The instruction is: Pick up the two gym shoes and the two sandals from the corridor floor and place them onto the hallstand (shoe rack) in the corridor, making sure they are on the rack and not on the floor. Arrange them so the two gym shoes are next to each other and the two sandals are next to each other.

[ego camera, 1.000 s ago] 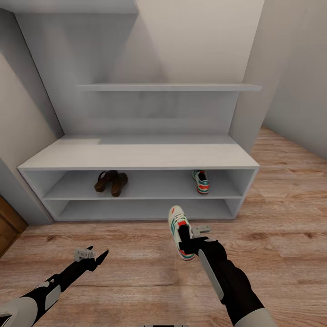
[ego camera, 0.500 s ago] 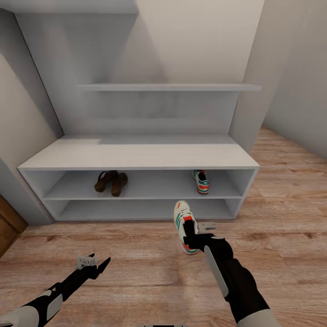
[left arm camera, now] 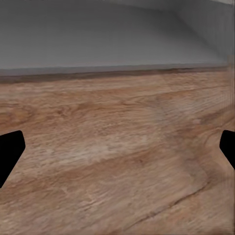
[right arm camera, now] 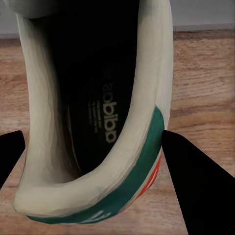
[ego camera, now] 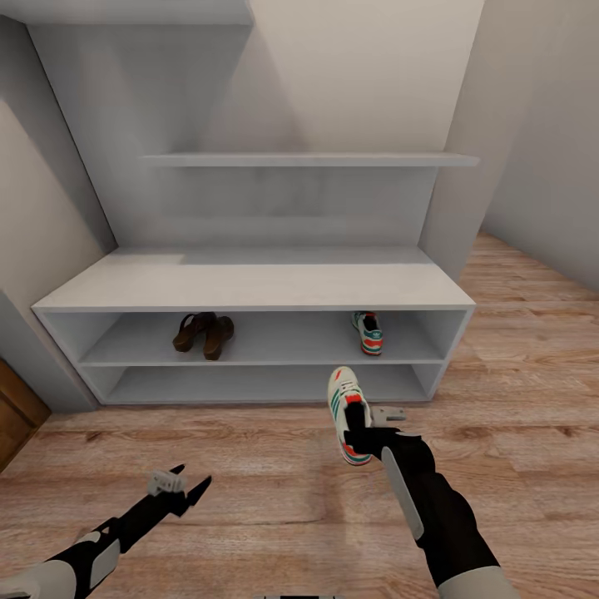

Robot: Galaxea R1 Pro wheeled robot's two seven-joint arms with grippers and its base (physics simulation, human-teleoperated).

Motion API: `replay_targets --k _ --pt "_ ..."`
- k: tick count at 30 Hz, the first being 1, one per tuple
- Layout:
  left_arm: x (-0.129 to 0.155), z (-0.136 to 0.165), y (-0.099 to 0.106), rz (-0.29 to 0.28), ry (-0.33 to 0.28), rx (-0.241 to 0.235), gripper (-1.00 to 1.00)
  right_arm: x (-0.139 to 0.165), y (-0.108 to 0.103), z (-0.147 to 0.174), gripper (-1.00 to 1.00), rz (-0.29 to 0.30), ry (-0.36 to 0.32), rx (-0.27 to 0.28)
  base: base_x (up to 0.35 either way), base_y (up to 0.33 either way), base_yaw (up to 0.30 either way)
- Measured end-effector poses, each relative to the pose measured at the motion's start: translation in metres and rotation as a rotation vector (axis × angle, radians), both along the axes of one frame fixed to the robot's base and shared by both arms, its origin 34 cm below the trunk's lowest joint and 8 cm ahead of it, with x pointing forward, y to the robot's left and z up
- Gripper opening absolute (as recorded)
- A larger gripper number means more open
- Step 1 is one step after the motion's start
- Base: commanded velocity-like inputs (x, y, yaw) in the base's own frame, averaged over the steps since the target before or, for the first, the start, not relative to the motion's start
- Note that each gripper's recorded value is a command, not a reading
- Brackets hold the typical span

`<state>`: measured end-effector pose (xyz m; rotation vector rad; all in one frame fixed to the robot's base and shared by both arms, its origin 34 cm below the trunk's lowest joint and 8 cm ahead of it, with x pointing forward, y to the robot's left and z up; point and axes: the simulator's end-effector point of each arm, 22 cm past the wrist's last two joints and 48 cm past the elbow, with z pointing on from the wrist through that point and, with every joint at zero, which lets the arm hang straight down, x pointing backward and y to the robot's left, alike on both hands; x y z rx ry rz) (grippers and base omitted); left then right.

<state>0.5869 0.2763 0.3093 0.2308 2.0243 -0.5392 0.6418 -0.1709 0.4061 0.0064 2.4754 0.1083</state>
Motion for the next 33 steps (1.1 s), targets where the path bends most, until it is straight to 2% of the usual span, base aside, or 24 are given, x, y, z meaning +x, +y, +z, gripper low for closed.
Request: replay_targets --k 5,6,15,25,33 --pt "-0.005 0.001 -0.01 -0.053 -0.01 0.002 1.0 0.001 0.0 0.0 -1.0 0.0 0.0 -0.001 0.0 0.0 0.0" --pt "-0.024 0.005 -0.037 -0.2 -0.003 -0.037 1.0 0.001 0.0 0.0 -1.0 0.0 0.0 -0.001 0.0 0.0 0.0" --pt "-0.024 0.005 -0.038 -0.204 -0.004 -0.04 1.0 0.005 0.0 0.002 -1.0 -0.001 -0.01 -0.001 0.0 0.0 0.0" --pt "-0.024 0.005 -0.038 -0.205 -0.004 -0.04 1.0 0.021 -0.002 0.016 -1.0 -0.021 -0.104 0.008 0.0 0.0 0.0" --pt "-0.025 0.005 -0.042 -0.21 -0.004 -0.045 1.0 0.023 -0.002 0.019 -1.0 -0.025 -0.121 0.011 0.0 0.0 0.0"
